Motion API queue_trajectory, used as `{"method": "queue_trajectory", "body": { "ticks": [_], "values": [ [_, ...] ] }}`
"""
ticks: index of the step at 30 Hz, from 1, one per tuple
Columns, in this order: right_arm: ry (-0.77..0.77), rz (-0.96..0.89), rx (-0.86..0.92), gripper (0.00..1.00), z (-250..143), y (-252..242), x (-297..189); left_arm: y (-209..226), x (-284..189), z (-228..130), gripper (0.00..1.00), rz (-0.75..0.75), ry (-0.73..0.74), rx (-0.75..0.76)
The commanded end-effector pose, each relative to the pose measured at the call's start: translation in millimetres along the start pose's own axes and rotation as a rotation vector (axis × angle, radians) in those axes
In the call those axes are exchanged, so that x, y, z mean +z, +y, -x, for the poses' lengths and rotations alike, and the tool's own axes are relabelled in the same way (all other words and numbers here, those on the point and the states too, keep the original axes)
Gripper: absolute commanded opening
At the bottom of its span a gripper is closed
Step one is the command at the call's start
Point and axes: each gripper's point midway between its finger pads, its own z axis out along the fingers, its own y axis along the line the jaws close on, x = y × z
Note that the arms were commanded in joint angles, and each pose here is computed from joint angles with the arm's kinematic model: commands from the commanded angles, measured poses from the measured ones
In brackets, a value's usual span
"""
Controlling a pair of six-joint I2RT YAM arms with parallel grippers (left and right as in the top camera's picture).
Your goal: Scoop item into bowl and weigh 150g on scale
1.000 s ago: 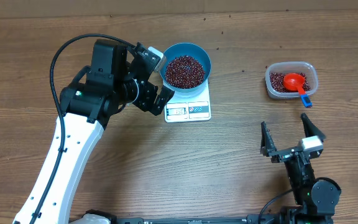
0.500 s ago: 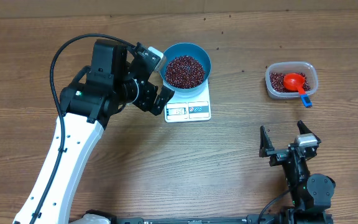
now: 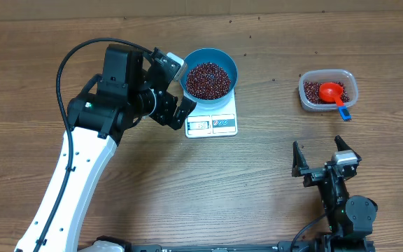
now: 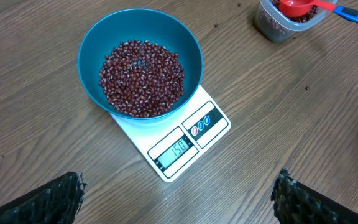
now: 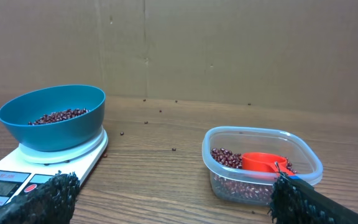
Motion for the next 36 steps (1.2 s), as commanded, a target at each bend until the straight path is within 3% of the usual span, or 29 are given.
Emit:
{"method": "queue_trajectory", "body": {
  "ticks": [1, 8, 15, 19, 23, 36],
  "values": [
    [-0.006, 0.0, 0.005, 1.0, -1.1, 0.4, 0.0, 0.5, -7.3, 9.6, 0.99, 0.011, -0.03, -0.004],
    [-0.006, 0.0, 0.004, 1.0, -1.1, 0.4, 0.0, 0.5, -7.3, 5.1, 1.0, 0.013, -0.012, -0.01],
    [-0.006, 0.0, 0.005, 1.0, -1.1, 0.4, 0.0, 31.6, -14.0, -27.1, 1.0, 0.215, 0.093, -0.032],
    [-0.006, 0.0, 0.004, 1.0, -1.1, 0.4, 0.0, 53.1, -19.2, -28.6, 1.0, 0.29, -0.025, -0.095],
    [-0.006, 0.0, 0.005, 1.0, -1.1, 0.4, 0.0, 59.7, -26.2, -34.3, 1.0, 0.266, -0.194, -0.108],
    [-0.006, 0.0, 0.005, 1.0, -1.1, 0.4, 0.0, 67.2, -63.8, -97.6, 1.0, 0.449, -0.578, -0.022]
  ]
}}
